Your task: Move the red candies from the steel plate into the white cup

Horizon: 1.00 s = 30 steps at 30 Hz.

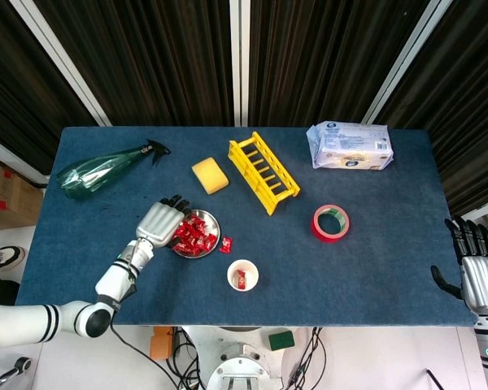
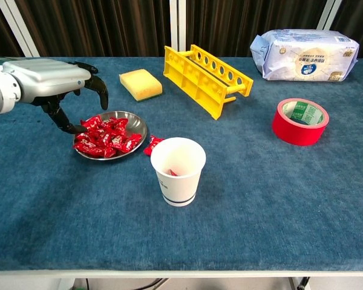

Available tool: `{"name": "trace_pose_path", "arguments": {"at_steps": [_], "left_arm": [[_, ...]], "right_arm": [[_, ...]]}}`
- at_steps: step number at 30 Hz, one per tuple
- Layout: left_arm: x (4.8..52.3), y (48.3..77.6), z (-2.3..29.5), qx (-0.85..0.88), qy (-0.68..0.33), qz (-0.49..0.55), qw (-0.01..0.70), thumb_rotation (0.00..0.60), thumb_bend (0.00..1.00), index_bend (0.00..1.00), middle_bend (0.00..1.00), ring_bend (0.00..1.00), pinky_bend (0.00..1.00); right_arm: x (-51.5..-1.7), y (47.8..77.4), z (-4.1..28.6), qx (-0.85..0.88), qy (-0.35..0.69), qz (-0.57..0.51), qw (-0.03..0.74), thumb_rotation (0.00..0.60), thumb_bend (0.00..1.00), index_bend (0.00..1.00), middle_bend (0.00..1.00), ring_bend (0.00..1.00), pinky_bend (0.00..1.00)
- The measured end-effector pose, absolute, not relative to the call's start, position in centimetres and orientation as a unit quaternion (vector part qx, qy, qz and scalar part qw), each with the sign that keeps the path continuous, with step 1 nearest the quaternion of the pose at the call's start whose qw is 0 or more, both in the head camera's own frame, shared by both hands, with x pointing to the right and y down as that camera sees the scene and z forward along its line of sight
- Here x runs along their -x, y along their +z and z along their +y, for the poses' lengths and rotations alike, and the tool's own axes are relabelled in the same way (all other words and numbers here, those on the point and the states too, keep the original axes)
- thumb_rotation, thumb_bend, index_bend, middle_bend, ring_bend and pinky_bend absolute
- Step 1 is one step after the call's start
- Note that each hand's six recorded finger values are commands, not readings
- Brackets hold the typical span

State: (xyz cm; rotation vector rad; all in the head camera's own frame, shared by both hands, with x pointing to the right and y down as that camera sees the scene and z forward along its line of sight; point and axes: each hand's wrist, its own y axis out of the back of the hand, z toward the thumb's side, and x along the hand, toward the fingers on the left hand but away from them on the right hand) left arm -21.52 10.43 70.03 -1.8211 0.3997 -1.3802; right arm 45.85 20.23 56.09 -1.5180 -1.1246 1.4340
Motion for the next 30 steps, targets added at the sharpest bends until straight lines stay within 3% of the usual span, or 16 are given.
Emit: {"name": "trace_pose_path", "arguments": {"at_steps": [30], "left_arm": [[21.4,71.6,10.4,0.715,-0.550,0.163,0.400,0.600,0.27,0.47,0.19,0.09,0.25]], "right_arm": [[-45.9,56.1,20.2,0.591,0.563,-0.440,0.374,0.600,0.30,0.00,0.00,0.00,0.00]]}}
